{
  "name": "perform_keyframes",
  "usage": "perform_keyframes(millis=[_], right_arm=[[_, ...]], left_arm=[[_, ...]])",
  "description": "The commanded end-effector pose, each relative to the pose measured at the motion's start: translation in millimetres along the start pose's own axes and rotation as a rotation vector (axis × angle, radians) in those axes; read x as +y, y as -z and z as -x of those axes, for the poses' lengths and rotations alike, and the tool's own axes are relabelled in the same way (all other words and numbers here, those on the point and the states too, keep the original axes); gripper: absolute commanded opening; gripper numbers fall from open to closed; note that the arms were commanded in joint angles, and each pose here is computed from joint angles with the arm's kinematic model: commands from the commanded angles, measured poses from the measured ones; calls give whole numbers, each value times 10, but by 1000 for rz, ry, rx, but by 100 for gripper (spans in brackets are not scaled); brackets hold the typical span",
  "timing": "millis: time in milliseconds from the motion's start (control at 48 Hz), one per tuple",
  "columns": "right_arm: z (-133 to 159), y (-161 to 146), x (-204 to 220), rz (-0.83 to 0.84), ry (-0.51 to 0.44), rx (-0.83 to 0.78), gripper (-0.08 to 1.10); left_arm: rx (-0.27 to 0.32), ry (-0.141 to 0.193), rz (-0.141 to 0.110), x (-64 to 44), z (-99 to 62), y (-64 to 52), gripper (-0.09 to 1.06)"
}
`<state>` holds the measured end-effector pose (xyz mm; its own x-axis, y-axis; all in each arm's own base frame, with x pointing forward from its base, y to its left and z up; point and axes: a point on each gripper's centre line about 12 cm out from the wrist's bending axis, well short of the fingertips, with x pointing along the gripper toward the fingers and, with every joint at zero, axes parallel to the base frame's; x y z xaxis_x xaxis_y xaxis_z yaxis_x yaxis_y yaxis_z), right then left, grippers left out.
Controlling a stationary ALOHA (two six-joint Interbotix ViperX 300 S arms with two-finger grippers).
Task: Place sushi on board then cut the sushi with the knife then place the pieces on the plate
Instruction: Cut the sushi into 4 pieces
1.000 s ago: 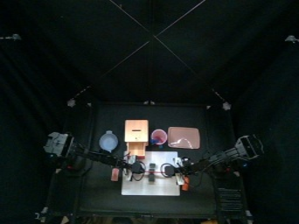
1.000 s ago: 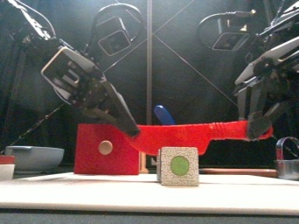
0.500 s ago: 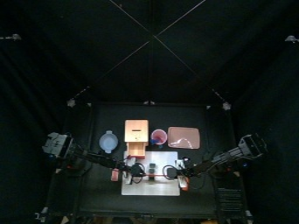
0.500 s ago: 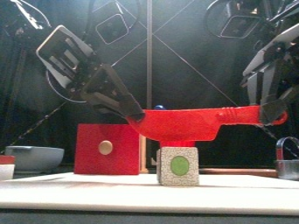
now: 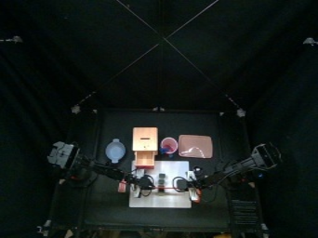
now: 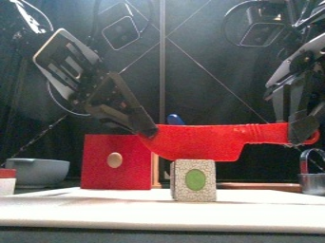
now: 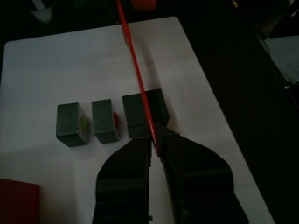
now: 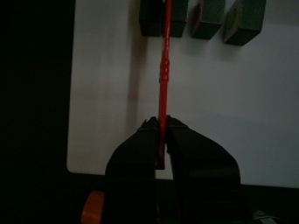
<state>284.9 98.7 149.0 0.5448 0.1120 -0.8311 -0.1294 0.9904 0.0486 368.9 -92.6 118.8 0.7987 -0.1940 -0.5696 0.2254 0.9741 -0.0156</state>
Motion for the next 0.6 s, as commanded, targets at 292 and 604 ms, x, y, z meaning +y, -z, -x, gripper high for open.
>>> perform_keyframes(millis=[292, 604], right_arm=[[-127, 23, 66, 7, -18, 13, 40], [-249, 42, 135, 8, -22, 51, 40]], left_arm=[[51, 7, -1, -37, -88, 144, 50], [73, 13, 17, -112, -158, 215, 50]])
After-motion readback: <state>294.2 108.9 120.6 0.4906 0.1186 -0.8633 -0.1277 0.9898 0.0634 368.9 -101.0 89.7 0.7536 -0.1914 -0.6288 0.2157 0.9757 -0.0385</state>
